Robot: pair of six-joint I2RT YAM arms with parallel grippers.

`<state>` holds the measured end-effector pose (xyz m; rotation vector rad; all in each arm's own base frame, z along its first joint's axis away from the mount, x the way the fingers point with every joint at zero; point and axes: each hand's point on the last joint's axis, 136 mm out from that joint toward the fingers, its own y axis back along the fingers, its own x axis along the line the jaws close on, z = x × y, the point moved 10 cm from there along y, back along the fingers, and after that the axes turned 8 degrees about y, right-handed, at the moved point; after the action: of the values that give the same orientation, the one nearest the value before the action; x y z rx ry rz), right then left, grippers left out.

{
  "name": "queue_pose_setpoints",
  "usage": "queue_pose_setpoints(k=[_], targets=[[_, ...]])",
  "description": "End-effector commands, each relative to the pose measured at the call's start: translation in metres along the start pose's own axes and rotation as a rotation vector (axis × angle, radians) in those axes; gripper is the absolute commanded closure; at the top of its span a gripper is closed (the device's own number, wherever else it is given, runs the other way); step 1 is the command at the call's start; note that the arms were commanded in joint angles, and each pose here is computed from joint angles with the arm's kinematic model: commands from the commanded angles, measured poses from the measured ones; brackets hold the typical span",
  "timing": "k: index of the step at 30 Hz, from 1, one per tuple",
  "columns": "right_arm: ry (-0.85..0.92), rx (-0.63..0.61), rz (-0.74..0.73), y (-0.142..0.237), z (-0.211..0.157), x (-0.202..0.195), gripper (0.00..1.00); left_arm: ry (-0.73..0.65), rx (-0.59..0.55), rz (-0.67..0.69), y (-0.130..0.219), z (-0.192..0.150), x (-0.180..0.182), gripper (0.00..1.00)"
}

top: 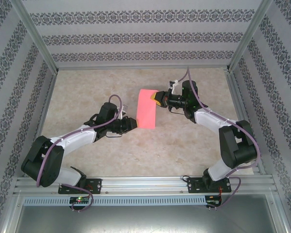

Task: Fold a paper plane with a square sheet of paper (pick it up from the middle)
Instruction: Place the paper at the center of the table.

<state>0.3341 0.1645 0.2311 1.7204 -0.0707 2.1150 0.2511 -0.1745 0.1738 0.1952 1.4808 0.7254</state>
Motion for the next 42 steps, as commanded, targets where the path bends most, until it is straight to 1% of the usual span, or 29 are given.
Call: queue_pose_setpoints(k=[1, 7, 14, 19, 24, 33, 42], targets=[[0.001, -0.002, 0.002, 0.0, 0.0, -0.009, 0.99, -0.038, 0.003, 0.021, -0.003, 0.002, -0.006, 0.75], [-0.04, 0.006, -0.024, -0.006, -0.003, -0.026, 0.99, -0.049, 0.005, 0.021, -0.007, 0.006, -0.008, 0.76], [-0.08, 0.015, -0.041, -0.015, -0.002, -0.048, 0.99, -0.029, 0.062, 0.085, -0.021, 0.005, 0.005, 0.76], [-0.103, 0.018, -0.073, -0.018, -0.002, -0.066, 0.99, -0.022, 0.071, 0.104, -0.03, 0.008, 0.011, 0.76], [-0.119, 0.011, -0.101, -0.018, 0.0, -0.083, 0.98, -0.014, 0.097, 0.109, -0.042, 0.01, 0.016, 0.75], [-0.139, 0.011, -0.14, -0.017, 0.004, -0.109, 0.97, -0.011, 0.141, 0.112, -0.067, 0.015, 0.019, 0.69], [-0.162, 0.013, -0.175, -0.014, 0.004, -0.133, 0.97, -0.018, 0.176, 0.141, -0.08, 0.014, 0.023, 0.65]])
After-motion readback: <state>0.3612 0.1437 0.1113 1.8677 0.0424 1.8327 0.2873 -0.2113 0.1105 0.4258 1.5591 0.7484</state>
